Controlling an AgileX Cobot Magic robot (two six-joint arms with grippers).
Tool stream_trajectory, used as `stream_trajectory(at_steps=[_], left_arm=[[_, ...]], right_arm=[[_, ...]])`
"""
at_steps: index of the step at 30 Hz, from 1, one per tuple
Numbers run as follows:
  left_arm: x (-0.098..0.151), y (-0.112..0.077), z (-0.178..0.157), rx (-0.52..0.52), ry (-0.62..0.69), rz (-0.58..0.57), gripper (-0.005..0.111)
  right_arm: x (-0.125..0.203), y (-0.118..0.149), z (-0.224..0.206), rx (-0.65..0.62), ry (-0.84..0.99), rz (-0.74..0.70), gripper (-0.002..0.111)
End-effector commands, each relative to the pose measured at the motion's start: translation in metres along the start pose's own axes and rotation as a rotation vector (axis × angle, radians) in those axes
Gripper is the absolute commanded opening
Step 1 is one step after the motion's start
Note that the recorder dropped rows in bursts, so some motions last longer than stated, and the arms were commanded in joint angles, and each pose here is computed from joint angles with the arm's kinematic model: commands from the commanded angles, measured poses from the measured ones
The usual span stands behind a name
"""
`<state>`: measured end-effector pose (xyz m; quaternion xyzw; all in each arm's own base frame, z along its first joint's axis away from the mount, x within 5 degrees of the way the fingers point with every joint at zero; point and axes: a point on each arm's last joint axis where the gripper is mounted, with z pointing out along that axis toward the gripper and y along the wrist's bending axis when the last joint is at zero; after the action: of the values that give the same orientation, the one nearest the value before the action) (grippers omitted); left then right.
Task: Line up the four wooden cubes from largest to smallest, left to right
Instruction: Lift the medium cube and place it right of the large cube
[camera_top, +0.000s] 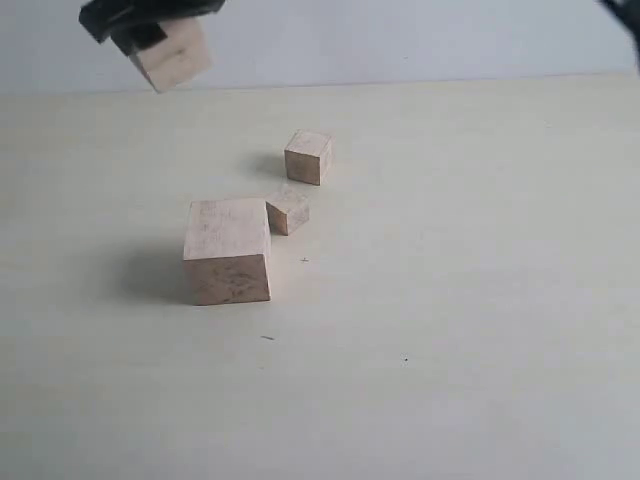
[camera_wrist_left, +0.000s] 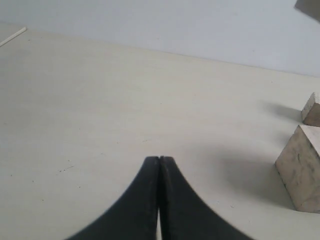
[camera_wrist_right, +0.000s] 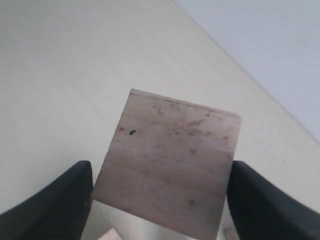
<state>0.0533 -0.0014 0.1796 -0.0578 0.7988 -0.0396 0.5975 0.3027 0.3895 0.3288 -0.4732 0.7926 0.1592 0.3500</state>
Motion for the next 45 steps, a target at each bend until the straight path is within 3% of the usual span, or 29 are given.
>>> stream_trajectory(at_steps=[1, 6, 12, 22, 26, 31, 45], left_arm=[[-0.001, -0.001, 0.000, 0.009, -0.008, 0.000, 0.000], [-0.001, -0.001, 0.000, 0.009, -0.008, 0.000, 0.000], [-0.001, -0.001, 0.000, 0.009, -0.008, 0.000, 0.000], [-0.001, -0.001, 0.000, 0.009, -0.008, 0.000, 0.000], [-0.001, -0.001, 0.000, 0.009, -0.008, 0.000, 0.000], [-0.001, -0.001, 0.000, 0.009, -0.008, 0.000, 0.000], [-0.001, -0.001, 0.000, 0.009, -0.008, 0.000, 0.000]], right_arm=[[-0.004, -0.021, -0.057, 0.029, 0.029, -0.009, 0.000], [0.004, -0.048, -0.091, 0.016, 0.033, -0.003, 0.000], [0.042, -0.060, -0.089, -0.220, 0.149, -0.116, 0.000], [0.131, -0.075, -0.025, -0.408, 0.290, -0.473, 0.000], [0.157, -0.072, 0.003, -0.445, 0.332, -0.489, 0.000], [0.170, -0.072, 0.023, -0.462, 0.369, -0.410, 0.000], [0.192, -0.064, 0.061, -0.631, 0.287, -0.556, 0.000]])
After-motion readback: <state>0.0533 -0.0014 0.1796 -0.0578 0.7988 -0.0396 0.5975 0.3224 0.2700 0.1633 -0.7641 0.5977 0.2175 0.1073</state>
